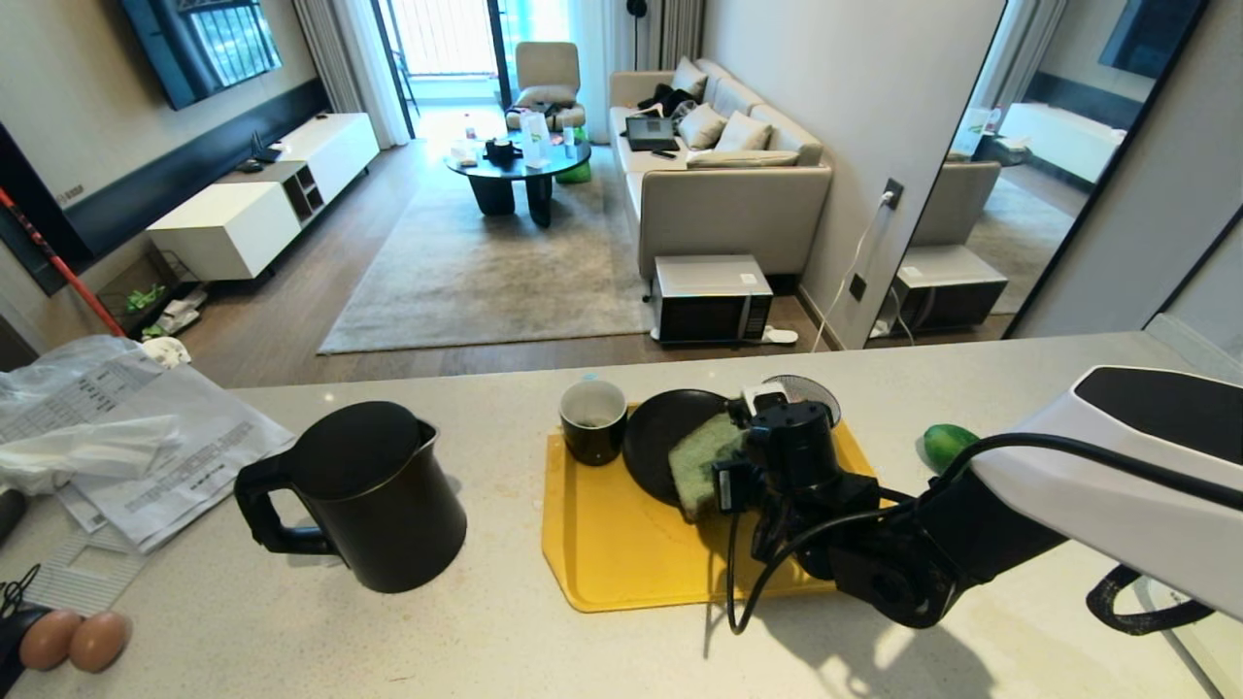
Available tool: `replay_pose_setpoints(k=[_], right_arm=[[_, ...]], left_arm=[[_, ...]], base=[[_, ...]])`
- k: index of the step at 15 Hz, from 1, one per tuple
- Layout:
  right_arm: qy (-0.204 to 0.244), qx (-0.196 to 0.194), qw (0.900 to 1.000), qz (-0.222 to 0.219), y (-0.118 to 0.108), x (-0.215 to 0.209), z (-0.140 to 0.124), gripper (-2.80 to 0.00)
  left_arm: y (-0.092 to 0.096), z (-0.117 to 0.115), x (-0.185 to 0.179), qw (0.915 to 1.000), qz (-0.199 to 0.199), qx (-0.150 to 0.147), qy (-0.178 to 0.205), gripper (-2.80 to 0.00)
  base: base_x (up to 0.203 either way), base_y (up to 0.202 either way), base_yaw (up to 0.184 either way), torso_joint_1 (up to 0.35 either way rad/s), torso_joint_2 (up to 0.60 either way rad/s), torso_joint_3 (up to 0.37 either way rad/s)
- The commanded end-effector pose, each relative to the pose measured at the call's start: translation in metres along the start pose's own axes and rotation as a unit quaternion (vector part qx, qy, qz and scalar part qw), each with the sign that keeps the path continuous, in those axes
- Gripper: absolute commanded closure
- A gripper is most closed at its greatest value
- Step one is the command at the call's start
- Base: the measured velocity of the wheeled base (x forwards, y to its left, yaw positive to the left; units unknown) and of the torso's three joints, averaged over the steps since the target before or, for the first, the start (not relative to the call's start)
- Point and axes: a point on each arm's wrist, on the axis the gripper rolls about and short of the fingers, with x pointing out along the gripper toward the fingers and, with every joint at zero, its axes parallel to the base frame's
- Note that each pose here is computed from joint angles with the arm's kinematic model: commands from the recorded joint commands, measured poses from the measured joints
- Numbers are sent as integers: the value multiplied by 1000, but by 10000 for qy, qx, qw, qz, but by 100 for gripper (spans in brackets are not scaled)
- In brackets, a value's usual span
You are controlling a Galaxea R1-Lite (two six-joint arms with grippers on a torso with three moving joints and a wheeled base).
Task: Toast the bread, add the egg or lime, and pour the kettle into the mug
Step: Put the baked bread on a plate
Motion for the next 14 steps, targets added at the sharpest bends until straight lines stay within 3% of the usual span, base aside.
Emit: replay_pose_setpoints(k=[1,14], right_arm=[[10,-63,10000,-45,-4,-2,0,0],[52,-566,9983,84,6,-3,-7,0]], left_arm=[[0,0,0,10000,1,-3,3,0],[0,0,0,10000,1,-3,11,0]], base=[[0,0,0,0,0,0],[0,0,0,0,0,0]])
